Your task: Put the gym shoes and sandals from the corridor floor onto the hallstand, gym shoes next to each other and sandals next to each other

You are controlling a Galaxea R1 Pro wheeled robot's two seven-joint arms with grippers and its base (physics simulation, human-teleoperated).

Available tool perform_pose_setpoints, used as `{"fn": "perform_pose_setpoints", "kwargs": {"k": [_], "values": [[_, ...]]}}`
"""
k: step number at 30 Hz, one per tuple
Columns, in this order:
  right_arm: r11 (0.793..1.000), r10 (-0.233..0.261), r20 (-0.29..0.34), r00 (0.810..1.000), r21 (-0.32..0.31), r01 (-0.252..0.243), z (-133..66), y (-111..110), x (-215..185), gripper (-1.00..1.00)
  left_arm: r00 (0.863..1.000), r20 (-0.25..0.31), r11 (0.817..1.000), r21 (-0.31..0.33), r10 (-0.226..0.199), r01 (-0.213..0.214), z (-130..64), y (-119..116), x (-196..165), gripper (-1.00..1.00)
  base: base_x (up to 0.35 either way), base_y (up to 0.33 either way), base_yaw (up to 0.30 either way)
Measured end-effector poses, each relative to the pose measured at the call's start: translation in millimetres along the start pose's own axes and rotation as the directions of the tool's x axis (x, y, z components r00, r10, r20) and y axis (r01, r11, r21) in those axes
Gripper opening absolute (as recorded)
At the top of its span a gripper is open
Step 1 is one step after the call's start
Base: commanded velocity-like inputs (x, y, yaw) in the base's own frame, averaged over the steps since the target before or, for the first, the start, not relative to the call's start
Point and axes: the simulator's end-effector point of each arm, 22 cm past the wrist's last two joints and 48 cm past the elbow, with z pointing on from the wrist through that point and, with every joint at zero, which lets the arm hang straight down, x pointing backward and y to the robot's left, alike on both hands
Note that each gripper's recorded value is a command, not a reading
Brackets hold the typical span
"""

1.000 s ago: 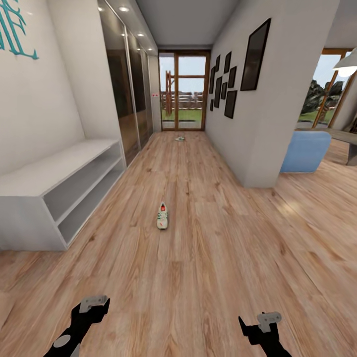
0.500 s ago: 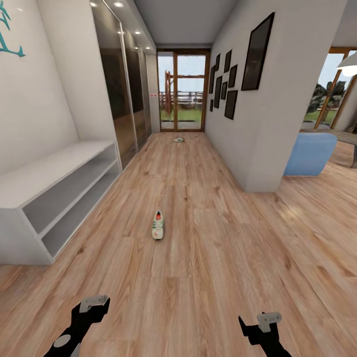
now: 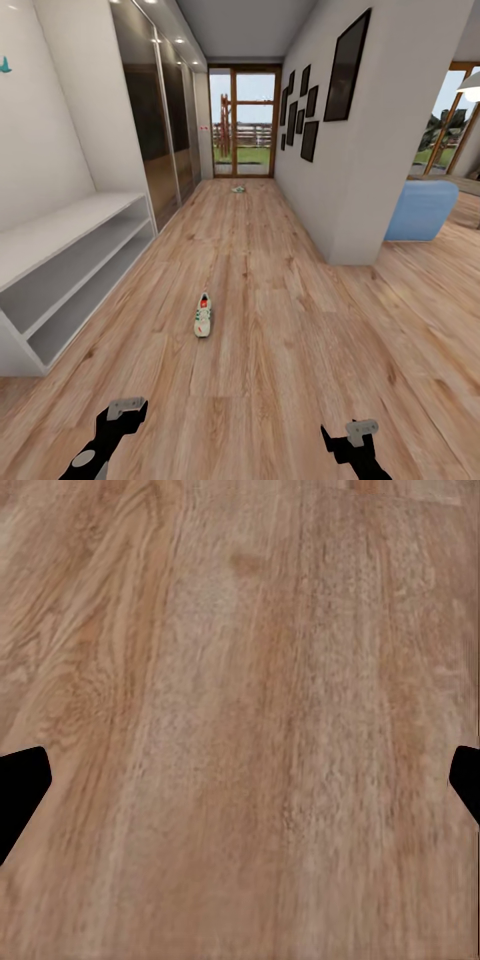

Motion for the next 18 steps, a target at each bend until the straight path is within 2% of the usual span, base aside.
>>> {"fn": "perform_pose_setpoints", "kwargs": {"k": [18], "values": [[1.0,0.0,0.0,1.0,0.0,0.0,0.0,0.0,0.0,1.0,1.0,0.002,1.0,-0.001,0.0,0.0,0.0,0.4,-0.5,1.0,0.299,-0.137,0.0]]}}
